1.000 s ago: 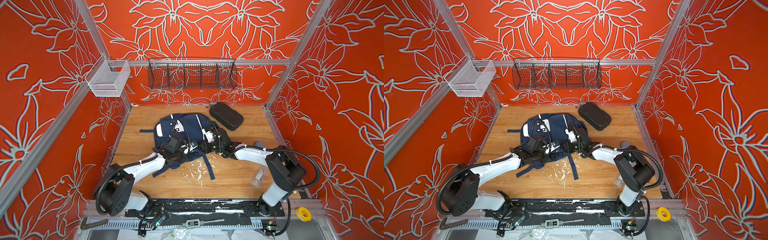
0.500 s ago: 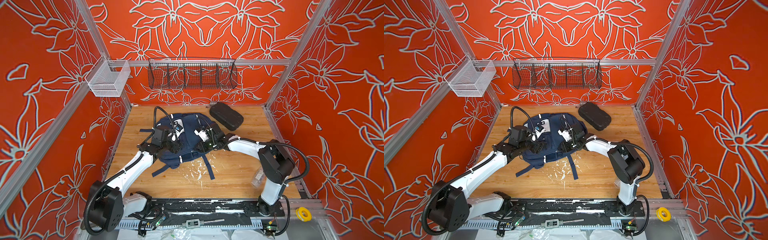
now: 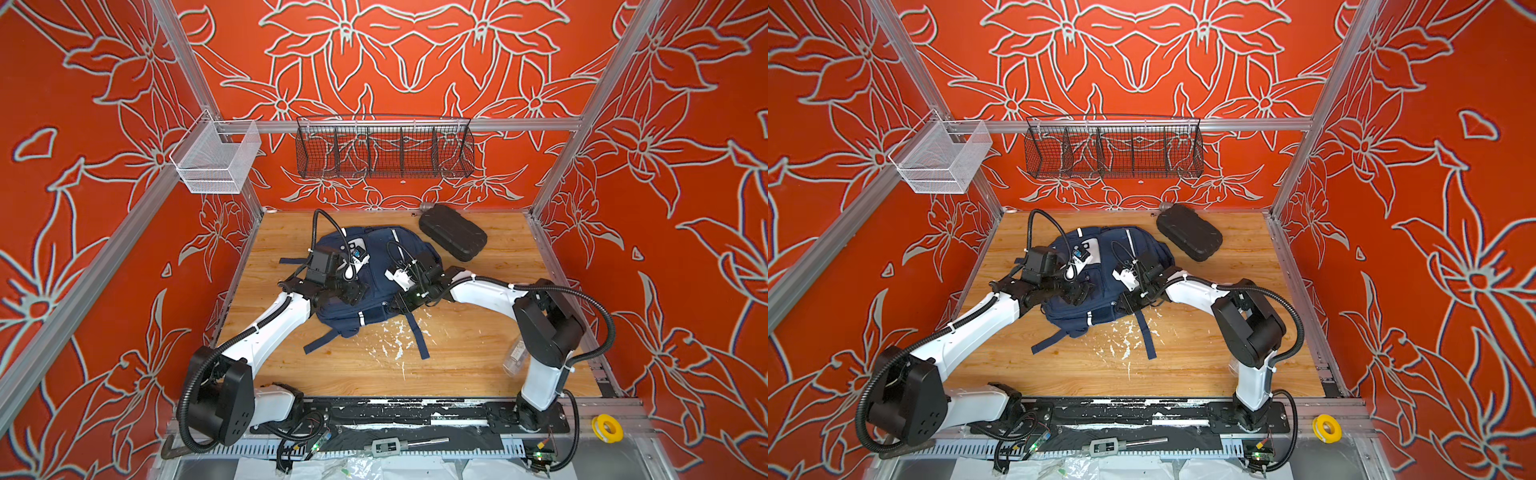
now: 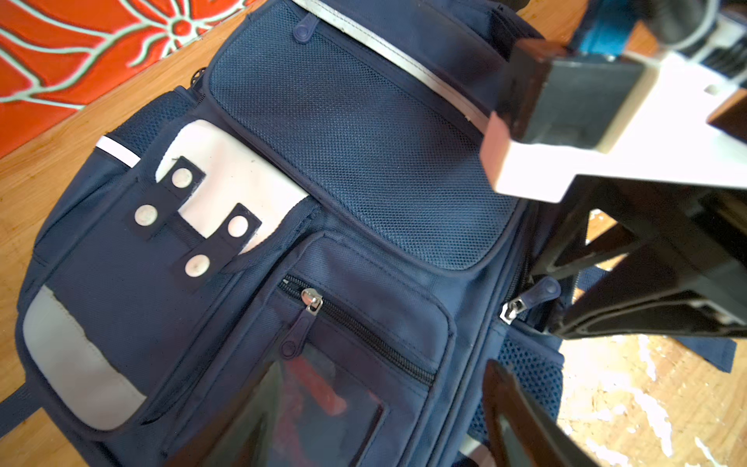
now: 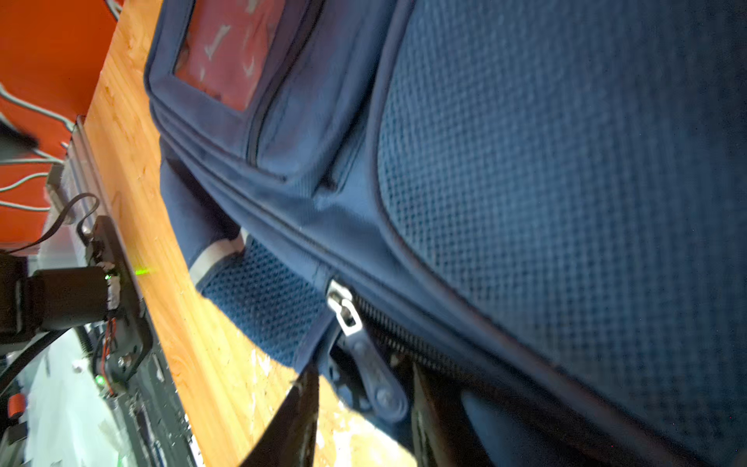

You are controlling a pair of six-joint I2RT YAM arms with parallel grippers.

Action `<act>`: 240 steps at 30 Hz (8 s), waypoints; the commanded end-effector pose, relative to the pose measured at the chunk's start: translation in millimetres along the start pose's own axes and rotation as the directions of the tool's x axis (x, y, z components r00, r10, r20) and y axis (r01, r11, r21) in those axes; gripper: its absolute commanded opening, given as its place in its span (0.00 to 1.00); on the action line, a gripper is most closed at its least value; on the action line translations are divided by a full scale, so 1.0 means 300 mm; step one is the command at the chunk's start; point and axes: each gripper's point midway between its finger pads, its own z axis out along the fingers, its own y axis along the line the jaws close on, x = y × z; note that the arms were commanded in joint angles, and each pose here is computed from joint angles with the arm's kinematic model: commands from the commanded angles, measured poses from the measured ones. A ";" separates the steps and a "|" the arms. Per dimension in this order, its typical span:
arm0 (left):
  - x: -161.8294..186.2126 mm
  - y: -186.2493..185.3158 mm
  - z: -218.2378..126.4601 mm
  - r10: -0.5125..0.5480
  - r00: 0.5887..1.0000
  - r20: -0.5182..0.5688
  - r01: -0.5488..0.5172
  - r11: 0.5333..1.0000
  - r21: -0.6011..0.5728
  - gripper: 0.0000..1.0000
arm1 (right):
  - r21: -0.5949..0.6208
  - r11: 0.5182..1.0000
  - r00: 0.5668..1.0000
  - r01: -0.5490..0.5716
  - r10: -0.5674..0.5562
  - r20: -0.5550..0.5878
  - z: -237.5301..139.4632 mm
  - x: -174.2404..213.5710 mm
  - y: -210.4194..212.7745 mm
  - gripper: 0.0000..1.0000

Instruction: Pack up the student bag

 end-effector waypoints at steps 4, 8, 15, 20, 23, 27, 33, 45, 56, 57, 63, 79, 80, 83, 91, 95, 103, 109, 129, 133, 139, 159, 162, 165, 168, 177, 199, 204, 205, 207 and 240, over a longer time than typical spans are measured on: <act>-0.006 -0.016 -0.002 0.034 0.999 -0.007 -0.034 0.999 0.039 0.78 | -0.018 0.997 0.998 0.069 -0.069 0.014 0.030 -0.046 0.009 0.40; -0.005 -0.015 -0.002 0.048 0.999 -0.015 -0.047 0.998 0.040 0.78 | -0.093 0.994 0.998 0.063 -0.064 -0.006 0.058 -0.048 0.047 0.35; -0.004 -0.014 -0.001 0.071 0.997 -0.025 -0.070 0.997 0.043 0.78 | -0.123 0.990 0.998 0.063 -0.064 -0.004 0.061 -0.027 0.067 0.17; 0.014 -0.040 0.014 0.091 0.994 -0.063 -0.085 0.991 0.100 0.78 | -0.112 0.991 0.997 0.076 -0.079 -0.025 0.037 0.000 0.068 0.11; 0.049 -0.061 0.038 0.148 0.984 -0.103 -0.137 0.985 0.105 0.78 | -0.100 0.992 0.996 0.073 -0.078 -0.047 0.034 0.022 0.059 0.10; 0.097 -0.087 0.070 0.216 0.970 -0.111 -0.207 0.974 0.088 0.78 | -0.093 0.995 0.998 0.048 -0.052 -0.047 0.047 0.027 0.045 0.06; 0.132 -0.124 0.092 0.297 0.952 -0.071 -0.292 0.954 0.070 0.81 | -0.132 0.991 0.999 0.009 -0.005 0.037 -0.011 -0.024 0.046 0.00; 0.187 -0.042 0.206 0.400 0.895 -0.199 -0.430 0.891 -0.142 0.64 | -0.179 0.984 0.998 -0.019 0.031 0.061 -0.049 -0.058 0.078 0.00; 0.185 0.041 0.121 0.366 0.910 -0.192 -0.407 0.878 -0.253 0.00 | 0.051 0.969 0.965 -0.244 0.237 0.114 -0.166 -0.063 -0.143 0.00; 0.189 0.071 0.096 0.320 0.928 -0.193 -0.364 0.891 -0.271 0.00 | 0.072 0.967 0.964 -0.243 0.233 0.125 -0.188 -0.060 -0.165 0.00; 0.197 0.149 -0.001 0.230 0.961 -0.154 -0.269 0.908 -0.322 0.00 | 0.199 0.965 0.982 -0.173 0.152 0.113 -0.261 -0.074 -0.263 0.00; 0.103 0.346 0.016 0.155 0.986 -0.059 -0.165 0.910 -0.380 0.00 | -0.009 0.963 0.927 0.269 -0.256 0.275 -0.311 -0.051 0.223 0.00; 0.090 0.355 0.032 0.159 0.986 -0.052 -0.167 0.913 -0.372 0.00 | -0.023 0.962 0.925 0.272 -0.255 0.281 -0.300 -0.047 0.247 0.00; 0.041 0.391 0.082 0.132 0.991 -0.031 -0.134 0.922 -0.363 0.12 | -0.037 0.965 0.925 0.261 -0.239 0.296 -0.260 -0.076 0.279 0.00; -0.089 0.324 -0.009 -0.218 0.967 0.131 0.243 0.944 -0.222 0.90 | 0.030 0.985 0.913 0.171 -0.170 0.370 -0.209 -0.207 0.233 0.00; -0.068 0.222 -0.101 -0.580 0.806 0.122 0.591 0.802 -0.092 0.87 | 0.011 0.989 0.907 0.149 -0.141 0.397 -0.188 -0.205 0.223 0.00; -0.047 0.017 -0.072 -0.986 0.113 -0.124 0.989 0.099 0.112 0.74 | 0.007 0.988 0.896 0.155 -0.144 0.421 -0.170 -0.188 0.210 0.00; -0.062 -0.057 -0.022 -0.987 -0.014 -0.159 0.993 -0.032 0.115 0.63 | -0.010 0.991 0.906 0.133 -0.118 0.406 -0.149 -0.161 0.200 0.00; -0.028 -0.074 0.191 -0.975 -0.100 -0.197 0.992 -0.114 0.062 0.02 | 0.017 0.995 0.921 0.098 -0.097 0.376 -0.131 -0.144 0.206 0.00; -0.062 -0.062 0.184 -0.965 -0.033 -0.262 0.993 -0.063 0.104 0.00 | 0.201 0.979 0.943 0.020 -0.086 0.321 -0.170 -0.096 0.082 0.00; 0.000 0.002 0.087 -0.955 0.032 -0.293 0.999 0.019 0.049 0.00 | 0.322 0.938 0.941 -0.126 0.010 0.340 -0.290 -0.065 -0.102 0.00; 0.098 0.348 -0.056 -0.953 0.064 -0.297 0.998 0.062 0.016 0.00 | 0.122 0.915 0.865 0.385 -0.404 0.299 -0.237 -0.070 0.345 0.00; 0.065 0.404 -0.014 -0.952 0.067 -0.300 0.998 0.060 0.035 0.11 | 0.078 0.925 0.864 0.371 -0.375 0.336 -0.179 -0.095 0.407 0.00; 0.019 0.428 -0.004 -0.951 0.073 -0.301 0.995 0.051 0.080 0.40 | 0.096 0.945 0.874 0.314 -0.327 0.359 -0.131 -0.148 0.396 0.00; -0.006 0.402 -0.037 -0.948 0.050 -0.314 0.994 0.017 0.107 0.55 | 0.119 0.954 0.875 0.277 -0.301 0.378 -0.108 -0.208 0.391 0.00; 0.061 0.164 -0.159 -0.974 -0.025 -0.225 0.999 -0.030 0.019 0.62 | 0.092 0.966 0.891 0.241 -0.258 0.375 -0.038 -0.247 0.375 0.00; 0.115 -0.021 0.023 -0.936 -0.097 -0.339 0.995 -0.093 -0.029 0.00 | 0.024 0.969 0.884 0.244 -0.233 0.407 -0.051 -0.259 0.411 0.00; 0.071 0.034 -0.026 -0.953 -0.003 -0.304 1.000 0.001 -0.013 0.00 | 0.148 0.979 0.895 0.142 -0.191 0.403 -0.114 -0.208 0.289 0.00; 0.065 0.042 -0.033 -0.954 0.011 -0.301 1.000 0.017 -0.015 0.00 | 0.165 0.979 0.901 0.123 -0.180 0.395 -0.124 -0.191 0.259 0.00; 0.048 0.063 -0.048 -0.952 0.024 -0.307 1.000 0.027 -0.006 0.00 | 0.215 0.975 0.920 0.055 -0.133 0.370 -0.151 -0.141 0.167 0.00; -0.043 0.003 -0.284 -0.813 0.582 -0.034 0.807 0.571 0.150 0.60 | 0.563 0.823 0.944 -0.072 -0.125 0.304 -0.491 -0.138 -0.360 0.46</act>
